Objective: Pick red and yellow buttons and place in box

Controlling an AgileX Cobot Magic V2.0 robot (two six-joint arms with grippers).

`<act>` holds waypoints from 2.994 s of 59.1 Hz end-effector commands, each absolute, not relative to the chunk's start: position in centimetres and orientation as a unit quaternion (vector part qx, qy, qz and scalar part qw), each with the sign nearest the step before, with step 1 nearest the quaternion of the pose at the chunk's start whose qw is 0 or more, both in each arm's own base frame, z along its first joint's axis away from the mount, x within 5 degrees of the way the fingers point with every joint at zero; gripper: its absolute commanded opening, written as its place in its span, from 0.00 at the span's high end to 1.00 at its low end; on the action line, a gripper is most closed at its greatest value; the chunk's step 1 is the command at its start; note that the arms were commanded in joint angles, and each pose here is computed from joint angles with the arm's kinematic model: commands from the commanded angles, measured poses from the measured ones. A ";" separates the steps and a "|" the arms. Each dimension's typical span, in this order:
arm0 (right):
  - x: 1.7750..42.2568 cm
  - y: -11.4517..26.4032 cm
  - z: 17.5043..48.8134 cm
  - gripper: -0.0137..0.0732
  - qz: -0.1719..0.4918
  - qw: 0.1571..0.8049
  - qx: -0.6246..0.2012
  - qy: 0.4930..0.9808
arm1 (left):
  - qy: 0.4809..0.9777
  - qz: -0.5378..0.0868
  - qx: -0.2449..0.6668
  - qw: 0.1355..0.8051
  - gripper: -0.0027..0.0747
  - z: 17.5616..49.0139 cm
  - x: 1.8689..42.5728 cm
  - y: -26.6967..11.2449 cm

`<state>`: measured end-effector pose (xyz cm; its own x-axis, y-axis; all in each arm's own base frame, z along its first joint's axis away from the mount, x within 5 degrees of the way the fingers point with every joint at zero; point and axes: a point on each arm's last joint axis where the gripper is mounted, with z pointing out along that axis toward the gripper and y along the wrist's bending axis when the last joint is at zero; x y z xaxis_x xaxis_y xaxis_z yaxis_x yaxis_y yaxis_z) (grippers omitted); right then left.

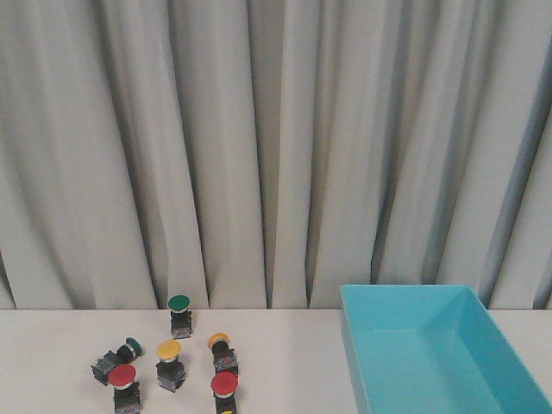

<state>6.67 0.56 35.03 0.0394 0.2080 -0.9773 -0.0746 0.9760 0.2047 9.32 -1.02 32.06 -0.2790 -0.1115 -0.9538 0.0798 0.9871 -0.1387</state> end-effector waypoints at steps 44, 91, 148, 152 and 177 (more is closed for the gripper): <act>12.8 0.9 35.6 0.25 0.047 0.632 -0.013 0.773 | 0.875 -0.134 0.087 0.456 0.36 36.5 30.6 -1.8; 14.0 0.9 34.5 0.25 0.050 0.596 -0.014 0.802 | 0.915 -0.146 0.107 0.362 0.36 27.2 40.8 -4.0; 14.0 0.9 34.5 0.25 0.051 0.596 -0.013 0.802 | 0.938 -0.122 0.090 0.312 0.36 19.1 43.8 -3.5; 14.0 0.9 34.5 0.25 0.051 0.596 -0.013 0.802 | 0.938 -0.120 0.089 0.313 0.36 18.9 43.8 -3.5; 14.0 0.9 34.5 0.25 0.050 0.596 -0.013 0.801 | 0.946 -0.123 0.086 0.288 0.36 16.6 44.1 -3.5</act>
